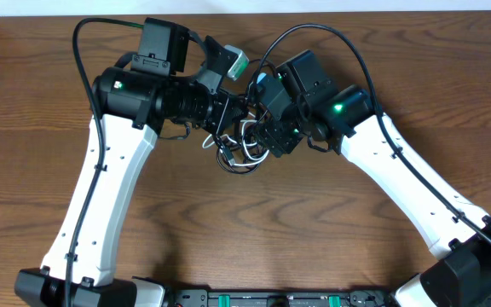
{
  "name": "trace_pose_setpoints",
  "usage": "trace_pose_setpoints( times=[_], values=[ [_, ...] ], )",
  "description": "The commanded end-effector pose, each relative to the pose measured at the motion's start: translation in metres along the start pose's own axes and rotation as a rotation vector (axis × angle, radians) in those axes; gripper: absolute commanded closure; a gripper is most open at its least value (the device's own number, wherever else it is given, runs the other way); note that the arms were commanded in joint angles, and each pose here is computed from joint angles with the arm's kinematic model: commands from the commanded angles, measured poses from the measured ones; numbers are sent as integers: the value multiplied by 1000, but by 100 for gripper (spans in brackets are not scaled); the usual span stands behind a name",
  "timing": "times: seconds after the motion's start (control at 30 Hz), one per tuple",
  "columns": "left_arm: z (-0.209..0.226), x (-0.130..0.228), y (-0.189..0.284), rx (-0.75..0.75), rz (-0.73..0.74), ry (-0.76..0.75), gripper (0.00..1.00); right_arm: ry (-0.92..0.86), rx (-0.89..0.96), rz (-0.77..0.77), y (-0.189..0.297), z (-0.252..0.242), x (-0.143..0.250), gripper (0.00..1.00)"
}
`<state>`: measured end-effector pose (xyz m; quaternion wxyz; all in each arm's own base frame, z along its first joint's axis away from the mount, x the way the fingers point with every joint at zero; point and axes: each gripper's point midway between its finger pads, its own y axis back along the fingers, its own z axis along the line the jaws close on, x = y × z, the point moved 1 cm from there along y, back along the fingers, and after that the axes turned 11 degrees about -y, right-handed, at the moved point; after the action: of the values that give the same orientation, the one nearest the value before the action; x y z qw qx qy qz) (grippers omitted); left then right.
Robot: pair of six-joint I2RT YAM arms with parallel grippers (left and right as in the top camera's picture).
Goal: Untangle cables
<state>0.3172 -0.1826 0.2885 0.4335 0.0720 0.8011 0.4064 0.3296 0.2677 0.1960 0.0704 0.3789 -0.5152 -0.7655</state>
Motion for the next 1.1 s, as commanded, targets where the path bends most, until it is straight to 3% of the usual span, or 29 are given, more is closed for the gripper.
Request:
trace_pose_setpoints(
  times=[0.0, 0.3, 0.53, 1.07],
  values=[
    [-17, -18, 25, -11, -77, -74, 93, 28, -18, -13, 2, 7, -4, 31],
    [-19, -19, 28, -12, -77, -74, 93, 28, -18, -12, 2, 7, -4, 36],
    [-19, -19, 28, -12, -77, -75, 93, 27, -17, -13, 2, 7, -4, 27],
    [-17, -18, 28, -26, -71, -74, 93, -19, 50, -25, 5, -17, -7, 26]
  ],
)
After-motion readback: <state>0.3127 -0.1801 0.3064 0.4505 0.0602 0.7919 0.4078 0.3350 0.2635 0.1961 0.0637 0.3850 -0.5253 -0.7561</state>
